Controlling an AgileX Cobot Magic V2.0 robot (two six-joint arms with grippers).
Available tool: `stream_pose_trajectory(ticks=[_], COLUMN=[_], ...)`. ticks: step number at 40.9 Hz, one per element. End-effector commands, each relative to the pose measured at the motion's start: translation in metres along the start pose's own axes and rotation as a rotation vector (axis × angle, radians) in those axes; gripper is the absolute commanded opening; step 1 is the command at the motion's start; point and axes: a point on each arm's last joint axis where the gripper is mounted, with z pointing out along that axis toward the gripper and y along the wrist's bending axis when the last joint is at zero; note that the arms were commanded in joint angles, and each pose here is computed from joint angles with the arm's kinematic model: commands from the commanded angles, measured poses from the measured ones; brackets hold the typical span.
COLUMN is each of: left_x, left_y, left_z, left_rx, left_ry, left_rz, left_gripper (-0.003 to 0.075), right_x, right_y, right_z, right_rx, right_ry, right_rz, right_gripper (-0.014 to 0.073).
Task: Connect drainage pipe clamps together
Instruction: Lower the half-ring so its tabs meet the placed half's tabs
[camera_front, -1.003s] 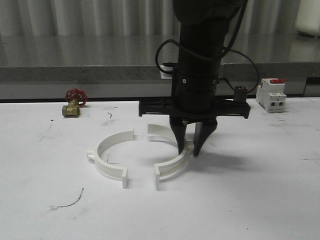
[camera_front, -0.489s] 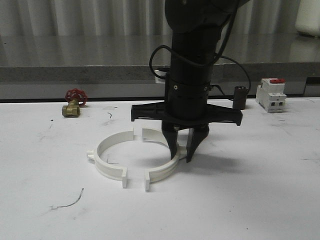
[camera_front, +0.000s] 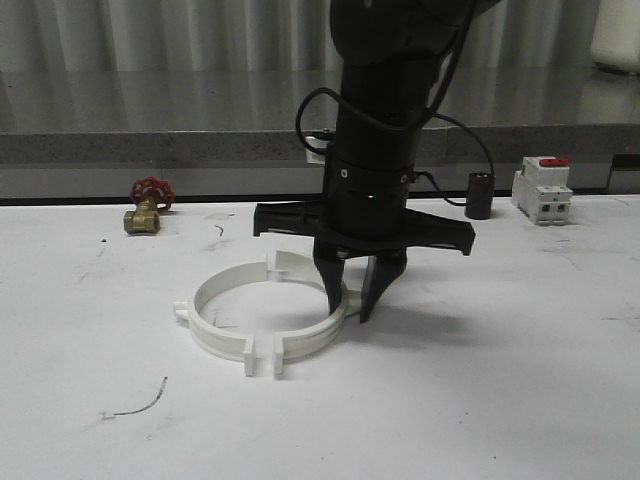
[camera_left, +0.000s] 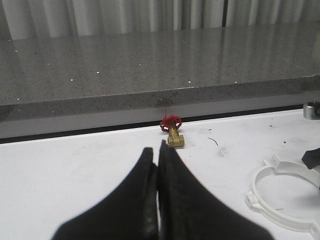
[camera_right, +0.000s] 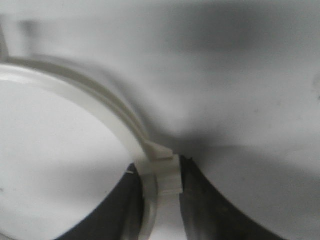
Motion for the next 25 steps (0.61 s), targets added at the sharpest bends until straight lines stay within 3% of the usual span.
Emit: stream_pose_trajectory(ticks=[1, 25], left_x=[-0.0151, -0.0151], left_y=[-0.0005, -0.0005], left_z=[-0.0019, -0.0019], left_rx=[0.009, 0.009], left_ry=[-0.095, -0.095], left_rz=[0.001, 0.001], left_gripper=[-0.0020, -0.0020], right_x=[-0.0088, -0.0098], right_y=[0.0099, 0.0108], right_z=[-0.0268, -0.0270], right_rx=[-0.092, -0.103], right_ry=[-0.081, -0.090], right_rz=[0.016, 0.028], right_gripper=[0.0162, 0.0162])
